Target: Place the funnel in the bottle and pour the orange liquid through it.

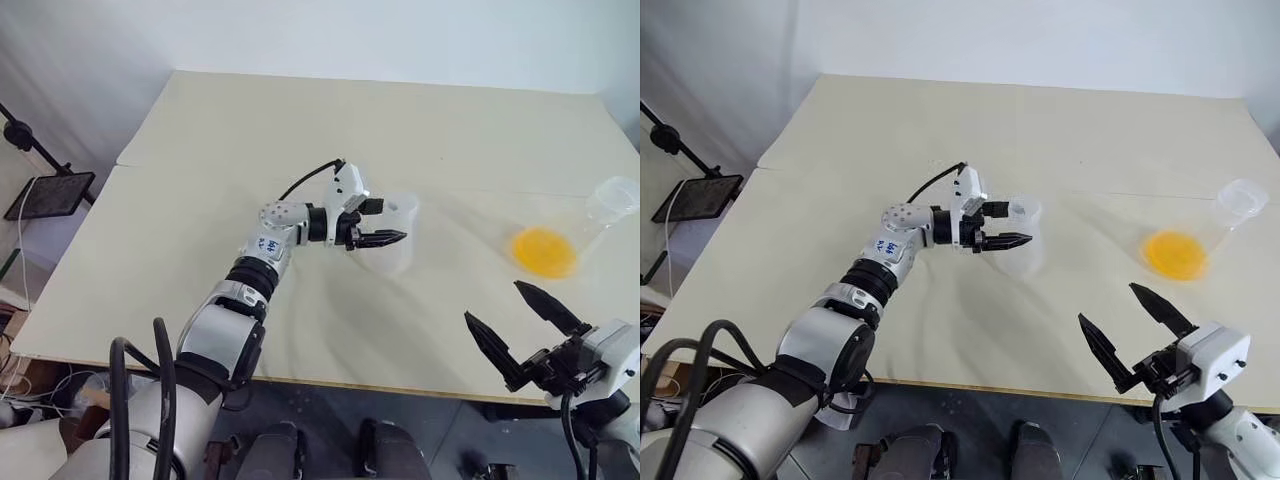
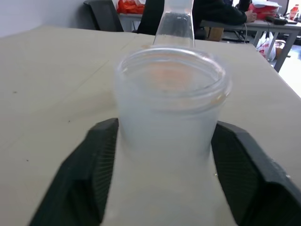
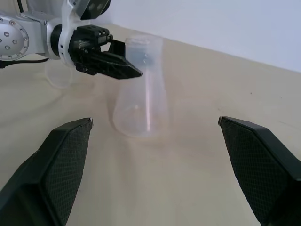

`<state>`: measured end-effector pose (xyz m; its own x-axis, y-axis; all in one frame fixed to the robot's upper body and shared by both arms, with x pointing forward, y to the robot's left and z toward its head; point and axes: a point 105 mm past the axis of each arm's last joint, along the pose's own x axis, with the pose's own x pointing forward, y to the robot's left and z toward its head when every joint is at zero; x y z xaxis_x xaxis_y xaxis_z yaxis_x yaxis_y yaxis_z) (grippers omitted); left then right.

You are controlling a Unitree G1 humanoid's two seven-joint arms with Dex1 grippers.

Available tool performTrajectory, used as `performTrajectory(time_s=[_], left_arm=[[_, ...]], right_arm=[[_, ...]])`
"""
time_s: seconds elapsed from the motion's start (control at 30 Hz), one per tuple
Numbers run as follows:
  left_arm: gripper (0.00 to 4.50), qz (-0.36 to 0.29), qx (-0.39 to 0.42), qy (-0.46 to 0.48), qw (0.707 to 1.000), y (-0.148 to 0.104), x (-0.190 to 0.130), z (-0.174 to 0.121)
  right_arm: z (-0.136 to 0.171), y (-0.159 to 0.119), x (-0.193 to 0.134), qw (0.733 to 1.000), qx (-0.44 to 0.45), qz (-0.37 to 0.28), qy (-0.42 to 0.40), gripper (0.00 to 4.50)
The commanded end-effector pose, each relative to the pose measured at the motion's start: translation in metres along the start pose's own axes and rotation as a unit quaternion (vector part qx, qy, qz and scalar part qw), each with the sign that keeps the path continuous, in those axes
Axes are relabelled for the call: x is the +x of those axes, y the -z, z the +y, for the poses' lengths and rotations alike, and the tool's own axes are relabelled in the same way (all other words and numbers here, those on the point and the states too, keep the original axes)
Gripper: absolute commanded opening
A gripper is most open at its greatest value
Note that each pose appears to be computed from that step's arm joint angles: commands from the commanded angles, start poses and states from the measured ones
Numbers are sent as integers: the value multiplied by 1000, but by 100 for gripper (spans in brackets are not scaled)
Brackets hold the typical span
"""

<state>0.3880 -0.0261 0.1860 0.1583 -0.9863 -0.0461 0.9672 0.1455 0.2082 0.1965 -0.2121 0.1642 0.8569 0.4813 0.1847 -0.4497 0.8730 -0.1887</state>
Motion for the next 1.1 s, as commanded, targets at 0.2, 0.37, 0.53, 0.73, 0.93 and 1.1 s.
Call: performTrajectory(time_s=[0.2,0.37,0.53,0.73,0.93,1.1], left_arm=[[445,-46,47,12,998,-31,-29,7],[445,-66,65,-63,994,-34,-89,23],[445,-78,81,-208,972,-35,-175,31],[445,-64,58,-386,919,-22,-258,-10],[445,21,2,-492,870,22,-308,-71],[445,60,-28,-535,842,40,-337,-110]], right_arm=[[3,-8,14,999,-6,-25,-35,450],[5,-9,31,996,-4,-36,-78,450],[11,-15,48,988,7,-50,-146,450],[32,-13,62,965,19,-41,-259,450],[42,-14,75,949,34,-53,-310,450],[42,-10,78,942,36,-48,-331,450]])
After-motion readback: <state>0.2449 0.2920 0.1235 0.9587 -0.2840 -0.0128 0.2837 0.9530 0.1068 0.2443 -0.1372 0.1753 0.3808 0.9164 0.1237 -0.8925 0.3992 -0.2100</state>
